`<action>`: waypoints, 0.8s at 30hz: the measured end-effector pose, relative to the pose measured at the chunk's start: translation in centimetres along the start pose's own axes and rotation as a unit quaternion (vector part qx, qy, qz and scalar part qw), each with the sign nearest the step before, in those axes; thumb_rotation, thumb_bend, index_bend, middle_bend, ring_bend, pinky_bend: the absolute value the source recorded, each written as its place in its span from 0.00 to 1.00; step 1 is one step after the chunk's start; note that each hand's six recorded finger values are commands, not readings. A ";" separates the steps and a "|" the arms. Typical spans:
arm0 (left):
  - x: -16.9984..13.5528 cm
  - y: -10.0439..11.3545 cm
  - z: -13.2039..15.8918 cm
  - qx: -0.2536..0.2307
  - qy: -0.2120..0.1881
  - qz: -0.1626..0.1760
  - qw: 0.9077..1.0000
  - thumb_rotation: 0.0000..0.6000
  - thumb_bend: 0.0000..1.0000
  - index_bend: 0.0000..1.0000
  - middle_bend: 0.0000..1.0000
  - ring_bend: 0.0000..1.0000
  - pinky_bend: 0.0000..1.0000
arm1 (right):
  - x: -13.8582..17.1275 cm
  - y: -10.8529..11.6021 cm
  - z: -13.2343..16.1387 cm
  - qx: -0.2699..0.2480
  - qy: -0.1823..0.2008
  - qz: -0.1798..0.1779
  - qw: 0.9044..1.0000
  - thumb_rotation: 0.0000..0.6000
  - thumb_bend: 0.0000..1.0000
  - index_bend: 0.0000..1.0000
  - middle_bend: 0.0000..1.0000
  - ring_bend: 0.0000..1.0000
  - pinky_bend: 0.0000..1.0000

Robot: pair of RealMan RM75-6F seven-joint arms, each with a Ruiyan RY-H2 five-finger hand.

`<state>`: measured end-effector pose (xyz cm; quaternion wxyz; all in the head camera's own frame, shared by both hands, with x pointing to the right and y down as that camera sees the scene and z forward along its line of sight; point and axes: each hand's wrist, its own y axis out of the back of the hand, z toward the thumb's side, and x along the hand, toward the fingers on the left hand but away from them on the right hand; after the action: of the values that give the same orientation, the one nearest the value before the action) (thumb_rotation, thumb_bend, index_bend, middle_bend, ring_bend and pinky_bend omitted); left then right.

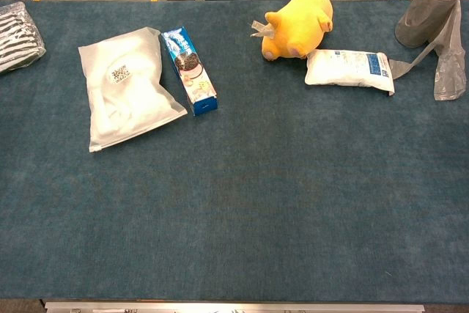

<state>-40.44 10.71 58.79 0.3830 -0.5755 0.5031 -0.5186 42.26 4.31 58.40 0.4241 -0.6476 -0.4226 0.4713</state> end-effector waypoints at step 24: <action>-0.6 0.8 -0.4 -0.004 0.008 0.010 1.000 1.00 0.20 0.35 0.27 0.20 0.05 | -4.9 -2.4 6.8 -0.040 0.115 0.044 0.992 1.00 0.38 0.61 0.23 0.00 0.00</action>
<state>-40.93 11.15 57.97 0.3822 -0.5673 0.5141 -0.5176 34.38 1.37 60.63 0.4228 -0.7315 -0.3608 0.3949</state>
